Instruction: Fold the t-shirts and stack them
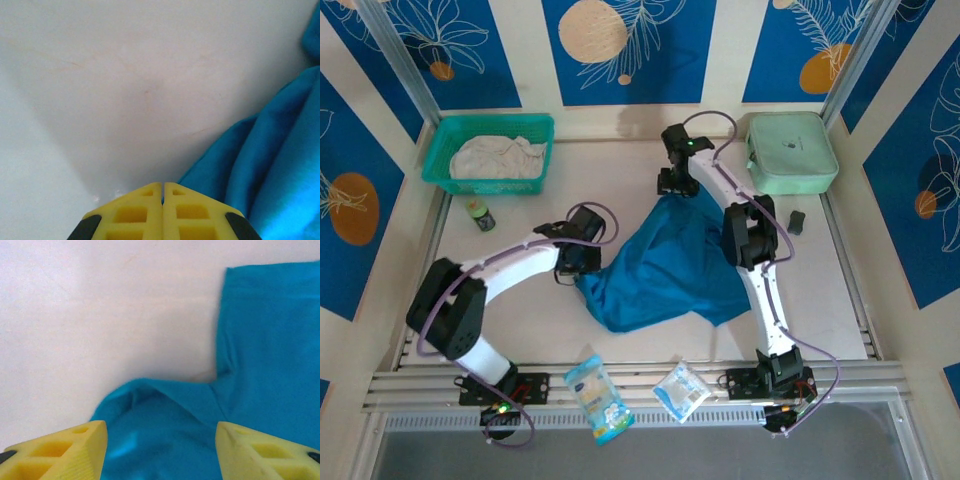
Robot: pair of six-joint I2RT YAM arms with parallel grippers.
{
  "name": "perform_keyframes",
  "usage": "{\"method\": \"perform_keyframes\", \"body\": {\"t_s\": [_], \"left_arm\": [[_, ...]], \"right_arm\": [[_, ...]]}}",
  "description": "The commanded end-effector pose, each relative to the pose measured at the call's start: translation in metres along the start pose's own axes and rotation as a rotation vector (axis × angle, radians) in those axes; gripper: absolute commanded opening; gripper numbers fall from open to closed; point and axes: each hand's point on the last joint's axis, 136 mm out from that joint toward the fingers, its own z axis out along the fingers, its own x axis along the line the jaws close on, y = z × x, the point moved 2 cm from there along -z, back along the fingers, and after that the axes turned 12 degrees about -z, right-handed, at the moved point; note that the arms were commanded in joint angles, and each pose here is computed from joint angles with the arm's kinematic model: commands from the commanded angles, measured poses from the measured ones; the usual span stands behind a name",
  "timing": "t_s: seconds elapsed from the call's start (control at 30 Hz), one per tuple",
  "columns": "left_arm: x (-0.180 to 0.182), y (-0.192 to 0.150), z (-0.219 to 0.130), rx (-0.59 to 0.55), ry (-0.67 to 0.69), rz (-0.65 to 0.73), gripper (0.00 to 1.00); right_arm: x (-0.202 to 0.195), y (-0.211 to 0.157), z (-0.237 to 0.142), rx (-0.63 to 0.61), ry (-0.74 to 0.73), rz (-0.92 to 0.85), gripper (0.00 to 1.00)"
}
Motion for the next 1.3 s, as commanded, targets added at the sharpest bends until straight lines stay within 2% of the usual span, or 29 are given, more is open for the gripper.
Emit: {"method": "perform_keyframes", "body": {"t_s": [0.0, 0.2, 0.37, 0.47, 0.5, 0.7, 0.87, 1.07, 1.27], "left_arm": [[0.015, 0.009, -0.023, -0.053, 0.055, -0.010, 0.00], [0.025, 0.014, -0.047, -0.116, 0.071, -0.019, 0.00], [0.036, 0.017, -0.065, -0.164, 0.092, -0.027, 0.00], [0.041, 0.018, -0.070, -0.176, 0.102, -0.032, 0.00], [0.043, 0.018, -0.071, -0.179, 0.104, -0.034, 0.00], [0.048, 0.017, -0.076, -0.197, 0.107, -0.043, 0.00], [0.056, 0.021, -0.082, -0.226, 0.132, -0.049, 0.00], [0.063, 0.020, -0.086, -0.245, 0.136, -0.064, 0.00], [0.066, -0.002, -0.071, -0.177, 0.098, -0.079, 0.00]], "right_arm": [[0.014, -0.006, 0.002, 0.056, 0.080, -0.008, 0.56], [0.017, -0.010, 0.027, 0.092, 0.097, 0.026, 0.43], [0.014, -0.010, 0.036, 0.110, 0.110, 0.050, 0.22], [0.013, -0.002, 0.023, 0.084, 0.123, 0.062, 0.03], [0.013, 0.002, 0.016, 0.068, 0.124, 0.065, 0.00], [0.013, 0.022, -0.058, -0.075, 0.139, 0.057, 0.00], [0.005, 0.007, -0.109, -0.159, 0.136, 0.067, 0.00], [-0.016, -0.062, -0.122, -0.149, 0.077, 0.120, 0.00], [-0.037, -0.161, -0.091, -0.012, -0.006, 0.228, 0.00]]}}
